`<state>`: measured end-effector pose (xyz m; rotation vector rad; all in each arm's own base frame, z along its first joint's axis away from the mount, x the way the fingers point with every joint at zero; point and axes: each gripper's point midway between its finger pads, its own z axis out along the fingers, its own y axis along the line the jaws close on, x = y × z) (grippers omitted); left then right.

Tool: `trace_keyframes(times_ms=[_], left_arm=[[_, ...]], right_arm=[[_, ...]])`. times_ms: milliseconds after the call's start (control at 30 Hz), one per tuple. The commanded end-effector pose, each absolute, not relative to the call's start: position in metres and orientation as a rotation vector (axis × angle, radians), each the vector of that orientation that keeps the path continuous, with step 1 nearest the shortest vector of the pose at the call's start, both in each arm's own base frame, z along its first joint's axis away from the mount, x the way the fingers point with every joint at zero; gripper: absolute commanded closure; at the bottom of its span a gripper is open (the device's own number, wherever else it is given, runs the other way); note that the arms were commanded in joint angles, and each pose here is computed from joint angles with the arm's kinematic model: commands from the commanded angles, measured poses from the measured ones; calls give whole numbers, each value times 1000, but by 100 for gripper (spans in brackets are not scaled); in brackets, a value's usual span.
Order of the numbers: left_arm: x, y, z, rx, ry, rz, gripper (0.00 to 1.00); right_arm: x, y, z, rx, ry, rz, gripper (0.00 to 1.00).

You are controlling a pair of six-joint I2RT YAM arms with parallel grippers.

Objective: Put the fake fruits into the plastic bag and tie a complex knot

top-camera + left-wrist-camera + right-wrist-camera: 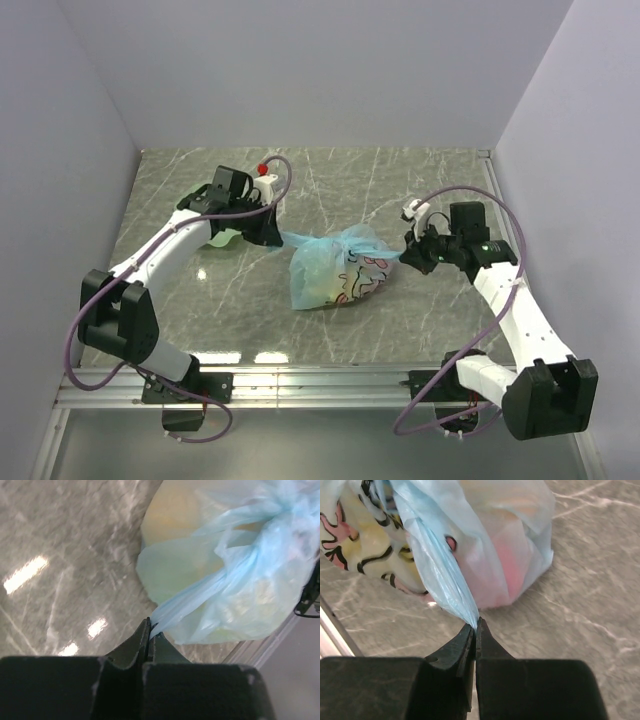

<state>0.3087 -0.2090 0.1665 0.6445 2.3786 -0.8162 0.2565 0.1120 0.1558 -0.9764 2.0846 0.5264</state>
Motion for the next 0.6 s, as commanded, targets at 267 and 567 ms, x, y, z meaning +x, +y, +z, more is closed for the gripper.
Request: trace_keyframes(times_ms=[267,567], left_arm=[[346,-99,112,466,2463,-247,100],[339,-74,82,477,2508,-165,100]], right_arm=[[257,-5,111,-848,2304,50,100],[248,-39,80,-827,2385,-15,100]])
